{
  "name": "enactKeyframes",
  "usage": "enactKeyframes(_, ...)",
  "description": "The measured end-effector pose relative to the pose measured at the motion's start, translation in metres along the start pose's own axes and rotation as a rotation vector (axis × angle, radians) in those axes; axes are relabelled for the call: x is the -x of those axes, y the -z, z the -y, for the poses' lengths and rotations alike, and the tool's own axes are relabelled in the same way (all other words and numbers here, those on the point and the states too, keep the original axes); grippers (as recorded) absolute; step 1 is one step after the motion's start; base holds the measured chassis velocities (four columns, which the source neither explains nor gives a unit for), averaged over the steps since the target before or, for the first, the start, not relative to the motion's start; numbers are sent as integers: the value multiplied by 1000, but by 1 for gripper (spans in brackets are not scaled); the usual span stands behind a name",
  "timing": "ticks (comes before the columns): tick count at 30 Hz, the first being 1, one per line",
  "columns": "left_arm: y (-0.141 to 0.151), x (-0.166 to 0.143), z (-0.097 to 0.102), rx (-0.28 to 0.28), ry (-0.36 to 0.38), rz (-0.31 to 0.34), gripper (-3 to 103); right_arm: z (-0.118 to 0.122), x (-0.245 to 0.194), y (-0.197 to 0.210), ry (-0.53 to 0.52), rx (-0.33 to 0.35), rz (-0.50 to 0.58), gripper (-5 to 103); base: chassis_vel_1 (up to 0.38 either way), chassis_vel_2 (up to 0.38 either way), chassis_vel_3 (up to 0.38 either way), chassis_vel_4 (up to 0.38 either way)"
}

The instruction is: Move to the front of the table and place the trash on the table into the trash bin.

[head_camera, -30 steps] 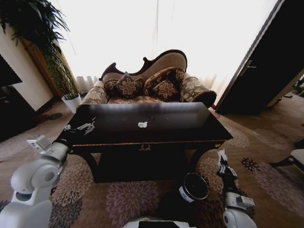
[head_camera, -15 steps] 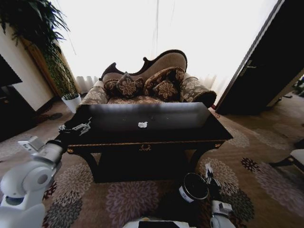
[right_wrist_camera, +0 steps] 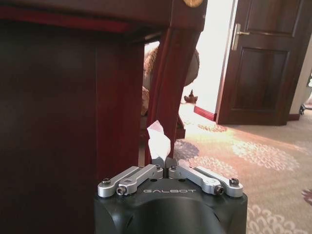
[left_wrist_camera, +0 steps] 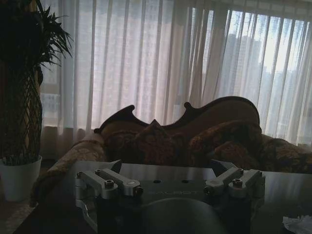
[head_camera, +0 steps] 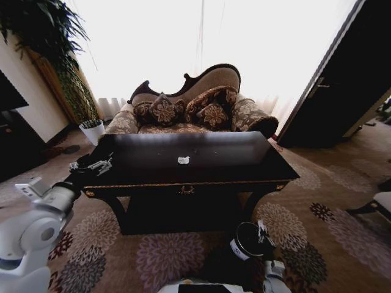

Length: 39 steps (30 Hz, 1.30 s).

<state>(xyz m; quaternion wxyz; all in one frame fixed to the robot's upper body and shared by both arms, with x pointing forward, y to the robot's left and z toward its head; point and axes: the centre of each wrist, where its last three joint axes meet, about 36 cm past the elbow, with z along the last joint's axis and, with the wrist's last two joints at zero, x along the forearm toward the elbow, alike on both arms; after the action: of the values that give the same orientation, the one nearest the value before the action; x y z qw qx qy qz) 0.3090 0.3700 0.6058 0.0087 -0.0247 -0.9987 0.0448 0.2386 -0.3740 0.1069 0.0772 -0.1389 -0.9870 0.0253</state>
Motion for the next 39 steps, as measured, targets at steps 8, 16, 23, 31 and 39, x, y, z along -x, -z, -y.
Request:
enactKeyframes(8,4,-8,-2,13,15,1,100,-6,9,-12,-10,7,-47,1,0,0,0,0)
enactKeyframes(16,5,-13,-3,17,23,4,100,-8,6,-17,-8,8,-69,1,0,0,0,0)
enactKeyframes(23,5,-15,-2,15,24,7,100,-5,9,-14,-17,3,-65,-1,0,0,0,0)
enactKeyframes(31,4,-16,-1,12,24,6,100,-3,11,-12,-35,1,-72,26,0,0,0,0)
enactKeyframes(39,4,-16,-1,12,24,7,100,-3,13,-10,-38,1,-69,53,0,0,0,0)
